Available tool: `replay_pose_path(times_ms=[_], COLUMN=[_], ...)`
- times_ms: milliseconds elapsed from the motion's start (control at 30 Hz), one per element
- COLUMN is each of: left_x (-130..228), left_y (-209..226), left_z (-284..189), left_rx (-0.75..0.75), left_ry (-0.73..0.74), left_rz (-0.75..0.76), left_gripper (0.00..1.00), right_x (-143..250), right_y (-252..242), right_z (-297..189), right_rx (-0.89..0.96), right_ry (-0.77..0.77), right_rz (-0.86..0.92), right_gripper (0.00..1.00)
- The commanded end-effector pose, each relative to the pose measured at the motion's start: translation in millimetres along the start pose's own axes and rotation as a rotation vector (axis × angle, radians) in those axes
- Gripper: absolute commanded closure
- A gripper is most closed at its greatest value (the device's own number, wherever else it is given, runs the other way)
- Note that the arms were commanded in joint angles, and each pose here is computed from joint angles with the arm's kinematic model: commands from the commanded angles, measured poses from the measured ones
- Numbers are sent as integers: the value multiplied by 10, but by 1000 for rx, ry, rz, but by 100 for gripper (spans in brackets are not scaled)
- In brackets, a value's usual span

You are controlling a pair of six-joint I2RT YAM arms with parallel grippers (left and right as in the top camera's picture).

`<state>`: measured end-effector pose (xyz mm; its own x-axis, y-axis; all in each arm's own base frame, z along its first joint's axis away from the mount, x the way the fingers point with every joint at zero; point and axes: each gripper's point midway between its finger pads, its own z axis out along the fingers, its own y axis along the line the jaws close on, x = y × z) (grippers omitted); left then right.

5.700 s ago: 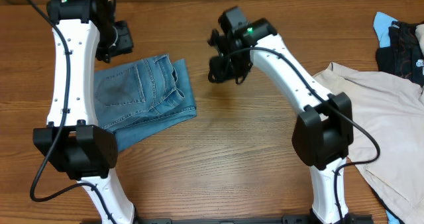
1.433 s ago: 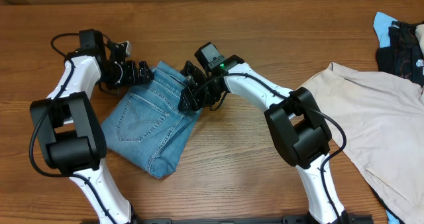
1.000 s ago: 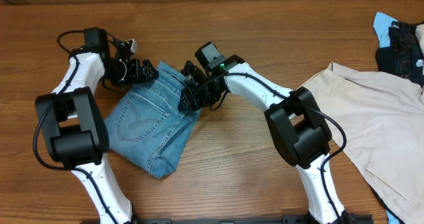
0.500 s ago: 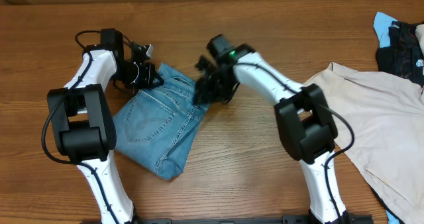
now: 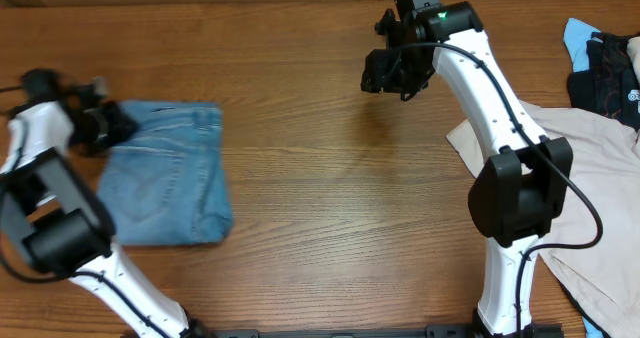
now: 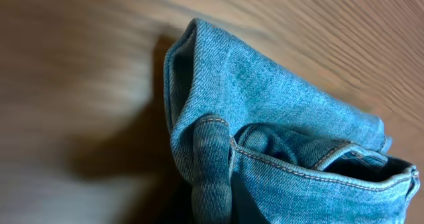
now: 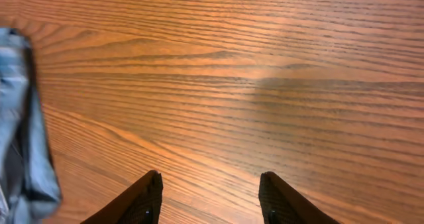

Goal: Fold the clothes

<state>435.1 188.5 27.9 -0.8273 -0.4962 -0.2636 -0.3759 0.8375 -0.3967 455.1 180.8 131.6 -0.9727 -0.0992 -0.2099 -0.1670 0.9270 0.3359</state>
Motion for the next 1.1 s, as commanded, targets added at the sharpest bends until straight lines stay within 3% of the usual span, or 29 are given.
replay_pose_path(times_ms=[0,200,233,267,300,467,600,767,833,933,1067], left_x=[-532,-1001,-1075,-1114,-1120,-1008,-812,-243,-90,128,418], left_y=[84,57,54,61,61,106,-56,-417,-546,-774,-1013], left_z=[-539,-1076,-1196,-1292,-1332,-1439,-1380,-1174,-1115,-1016,-857], left_rx=[-59,-94,-121,-148,-159,-211,-159,-120,-116,-107,-127], left_ry=[-172,-308,-329,-340,-340,-294,-208,35,99,189,298], left_rz=[-8,23,23,8,3,-61,-81,-88,-72,-20,58], left_gripper=[96,96,70,23,0,0,0,1,13,41,88], right_x=[-52,-24,-12,4,10,47,44,45,43,38,41], right_y=[77,88,86,83,82,75,75,75,76,76,76], right_z=[-150,-145,-145,-144,-144,-144,-144,-144,-144,-144,-144], right_rx=[1,2,3,4,4,7,7,7,7,6,7], right_ry=[-38,-28,-23,-16,-14,1,0,0,-1,-3,-1], right_rz=[-24,-20,-19,-17,-16,-12,-12,-12,-13,-13,-13], right_gripper=[49,49,49,49,49,49,49,49,49,49,49])
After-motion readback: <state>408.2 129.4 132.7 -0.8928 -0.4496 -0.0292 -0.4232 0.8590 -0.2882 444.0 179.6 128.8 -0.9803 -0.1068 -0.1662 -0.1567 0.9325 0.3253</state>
